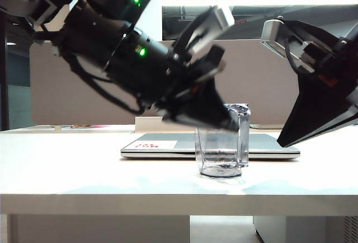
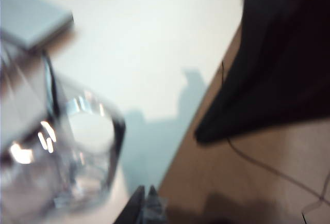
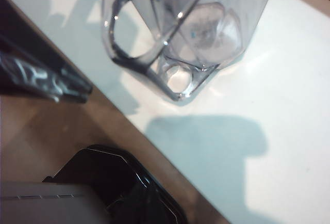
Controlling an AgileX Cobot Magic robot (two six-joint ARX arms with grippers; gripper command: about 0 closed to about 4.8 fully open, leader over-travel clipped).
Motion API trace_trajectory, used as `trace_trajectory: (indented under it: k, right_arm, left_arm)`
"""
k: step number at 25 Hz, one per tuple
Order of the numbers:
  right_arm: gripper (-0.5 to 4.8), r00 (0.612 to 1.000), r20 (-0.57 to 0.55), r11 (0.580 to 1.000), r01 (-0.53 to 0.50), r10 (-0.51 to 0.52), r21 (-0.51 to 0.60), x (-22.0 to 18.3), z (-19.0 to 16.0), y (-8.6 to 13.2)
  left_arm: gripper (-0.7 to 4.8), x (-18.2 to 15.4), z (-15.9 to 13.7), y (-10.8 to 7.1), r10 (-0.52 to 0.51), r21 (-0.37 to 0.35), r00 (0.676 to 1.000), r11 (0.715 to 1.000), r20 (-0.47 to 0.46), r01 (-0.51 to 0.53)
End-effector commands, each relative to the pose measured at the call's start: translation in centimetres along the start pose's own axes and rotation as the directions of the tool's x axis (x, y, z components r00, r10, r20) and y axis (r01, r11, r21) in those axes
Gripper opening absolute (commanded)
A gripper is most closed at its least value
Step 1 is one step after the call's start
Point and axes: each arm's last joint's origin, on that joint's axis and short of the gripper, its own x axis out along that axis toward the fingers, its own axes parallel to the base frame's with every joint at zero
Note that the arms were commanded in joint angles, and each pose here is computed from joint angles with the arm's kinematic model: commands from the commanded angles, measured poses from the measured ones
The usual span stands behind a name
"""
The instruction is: Pick up the water cup and place it on the side of the laptop close to you.
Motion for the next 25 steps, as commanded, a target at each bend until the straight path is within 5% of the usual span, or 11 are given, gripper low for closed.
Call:
trace_trajectory:
  k: [1, 6, 12, 25]
  right_arm:
    - [-0.06, 1.0, 0.008, 1.0, 0.002, -0.002, 0.007, -0.1, 0.1, 0.0]
    - [-0.06, 1.0, 0.018, 1.0, 0.003, -0.004, 0.006, -0.1, 0.2, 0.0]
    - [-0.06, 1.0, 0.021, 1.0, 0.008, -0.008, 0.005, -0.1, 0.2, 0.0]
    - [-0.06, 1.0, 0.021, 1.0, 0.008, -0.008, 0.005, -0.1, 0.2, 0.0]
  left_arm:
    - [-0.05, 0.0, 0.0, 0.0, 0.033, 0.009, 0.999, 0.999, -0.021, -0.033]
    - [-0.05, 0.2, 0.6, 0.2, 0.062, 0.03, 0.997, 0.998, 0.051, -0.063]
    - [-0.05, 2.2, -1.2, 0.5, 0.042, 0.009, 0.999, 0.999, 0.003, -0.042]
    - [-0.05, 3.6, -1.6, 0.4, 0.047, 0.021, 0.997, 0.999, 0.065, -0.048]
